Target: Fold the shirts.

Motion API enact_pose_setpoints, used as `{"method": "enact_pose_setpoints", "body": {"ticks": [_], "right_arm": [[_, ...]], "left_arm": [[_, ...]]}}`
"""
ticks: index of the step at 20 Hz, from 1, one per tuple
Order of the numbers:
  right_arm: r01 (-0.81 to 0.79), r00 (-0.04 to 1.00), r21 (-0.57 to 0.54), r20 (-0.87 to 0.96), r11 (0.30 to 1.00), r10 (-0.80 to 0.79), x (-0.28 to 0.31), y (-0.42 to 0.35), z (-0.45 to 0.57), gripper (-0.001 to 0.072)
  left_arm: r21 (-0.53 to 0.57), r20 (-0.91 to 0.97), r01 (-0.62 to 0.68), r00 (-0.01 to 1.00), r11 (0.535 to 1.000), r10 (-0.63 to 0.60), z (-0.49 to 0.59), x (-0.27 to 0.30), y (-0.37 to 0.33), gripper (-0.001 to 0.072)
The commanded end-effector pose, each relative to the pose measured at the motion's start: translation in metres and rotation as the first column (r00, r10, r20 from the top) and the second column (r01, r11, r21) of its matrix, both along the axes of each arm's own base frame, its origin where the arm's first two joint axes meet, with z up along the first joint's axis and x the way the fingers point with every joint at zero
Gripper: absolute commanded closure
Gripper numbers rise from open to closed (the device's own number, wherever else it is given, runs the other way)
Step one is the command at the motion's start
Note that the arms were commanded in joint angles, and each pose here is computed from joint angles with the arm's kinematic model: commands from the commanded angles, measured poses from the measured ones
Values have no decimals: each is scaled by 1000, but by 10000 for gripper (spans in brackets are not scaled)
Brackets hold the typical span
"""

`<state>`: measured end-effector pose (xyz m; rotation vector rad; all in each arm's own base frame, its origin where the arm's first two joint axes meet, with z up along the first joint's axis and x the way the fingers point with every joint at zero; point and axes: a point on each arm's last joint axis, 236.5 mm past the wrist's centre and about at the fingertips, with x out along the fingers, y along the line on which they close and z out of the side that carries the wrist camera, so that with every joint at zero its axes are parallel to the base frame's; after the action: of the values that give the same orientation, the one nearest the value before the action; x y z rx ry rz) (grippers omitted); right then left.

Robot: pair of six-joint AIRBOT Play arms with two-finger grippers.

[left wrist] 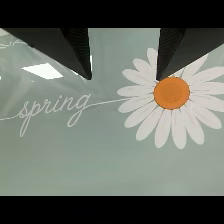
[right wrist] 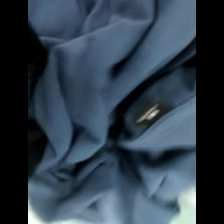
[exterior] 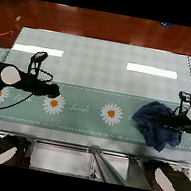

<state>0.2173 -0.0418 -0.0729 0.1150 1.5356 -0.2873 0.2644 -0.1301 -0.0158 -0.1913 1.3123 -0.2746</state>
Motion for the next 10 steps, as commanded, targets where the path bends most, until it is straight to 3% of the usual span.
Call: {"method": "enact_pose_setpoints", "body": {"ticks": [1, 5, 7, 10], "right_arm": [[-3, 1000, 82, -30, 997, 5, 7, 17, -27, 666], [-72, 997, 67, 48, 995, 69, 30, 14, 9, 685], [-103, 973, 36, 213, 994, 93, 64, 12, 67, 685], [-156, 833, 12, 539, 988, 125, 108, 23, 196, 685]], "left_arm": [[-8, 23, -4, 1000, 1000, 4, 0, 4, -3, 202], [48, 32, 34, 999, 998, -36, 8, 9, 20, 203], [48, 24, -22, 999, 999, 21, 24, 14, 41, 203], [-36, 87, -83, 992, 996, 86, 61, 21, 48, 203]]}}
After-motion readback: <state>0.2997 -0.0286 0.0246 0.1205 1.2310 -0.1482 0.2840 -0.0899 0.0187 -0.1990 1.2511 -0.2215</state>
